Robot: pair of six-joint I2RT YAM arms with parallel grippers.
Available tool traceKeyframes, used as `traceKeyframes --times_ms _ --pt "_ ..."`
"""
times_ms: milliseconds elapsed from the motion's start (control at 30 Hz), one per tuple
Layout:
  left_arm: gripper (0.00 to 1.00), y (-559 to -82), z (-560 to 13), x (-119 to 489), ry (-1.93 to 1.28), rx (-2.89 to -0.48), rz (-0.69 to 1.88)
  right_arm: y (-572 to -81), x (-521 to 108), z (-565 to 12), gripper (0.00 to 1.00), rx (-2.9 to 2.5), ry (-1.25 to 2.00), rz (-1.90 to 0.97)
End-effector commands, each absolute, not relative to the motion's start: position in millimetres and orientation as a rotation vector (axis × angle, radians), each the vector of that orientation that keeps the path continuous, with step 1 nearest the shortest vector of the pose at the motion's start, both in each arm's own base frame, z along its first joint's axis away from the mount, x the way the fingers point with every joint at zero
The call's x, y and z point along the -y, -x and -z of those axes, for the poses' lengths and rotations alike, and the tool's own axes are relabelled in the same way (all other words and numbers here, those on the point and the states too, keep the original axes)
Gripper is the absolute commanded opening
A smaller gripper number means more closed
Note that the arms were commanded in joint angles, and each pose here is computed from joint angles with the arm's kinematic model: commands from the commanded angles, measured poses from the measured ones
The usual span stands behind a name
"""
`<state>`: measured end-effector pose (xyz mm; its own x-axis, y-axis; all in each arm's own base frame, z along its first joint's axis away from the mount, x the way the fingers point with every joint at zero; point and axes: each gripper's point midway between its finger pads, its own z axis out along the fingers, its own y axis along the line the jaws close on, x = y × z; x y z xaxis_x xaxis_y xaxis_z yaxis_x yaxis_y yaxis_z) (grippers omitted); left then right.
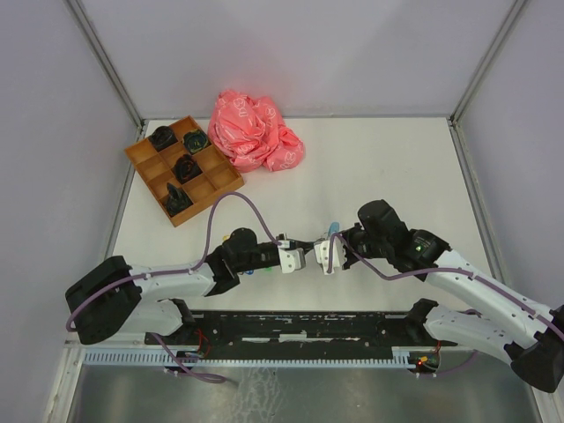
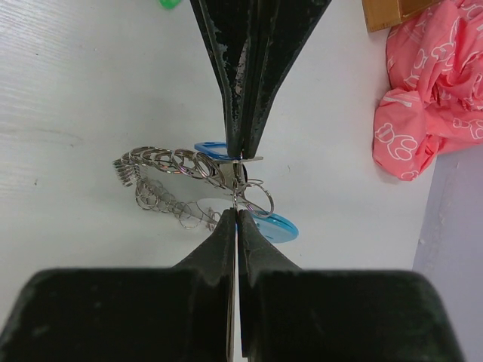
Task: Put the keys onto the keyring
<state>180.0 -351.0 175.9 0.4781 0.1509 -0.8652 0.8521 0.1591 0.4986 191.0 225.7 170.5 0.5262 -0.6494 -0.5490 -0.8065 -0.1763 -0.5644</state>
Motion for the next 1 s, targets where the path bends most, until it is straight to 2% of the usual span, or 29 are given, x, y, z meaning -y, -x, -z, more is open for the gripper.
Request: traceKeyframes --times_ms 0,967 --pt "0.03 -186.7 -207.0 360.1 -1.292 -0.887 0.604 -194.6 -232.5 -181.9 0.01 -1.155 1.871 -0.222" --pt "0.03 -185.6 -200.9 361.4 -1.318 -0.909 0.613 -198.1 -231.2 -181.3 0.01 -1.191 1.852 -0.207"
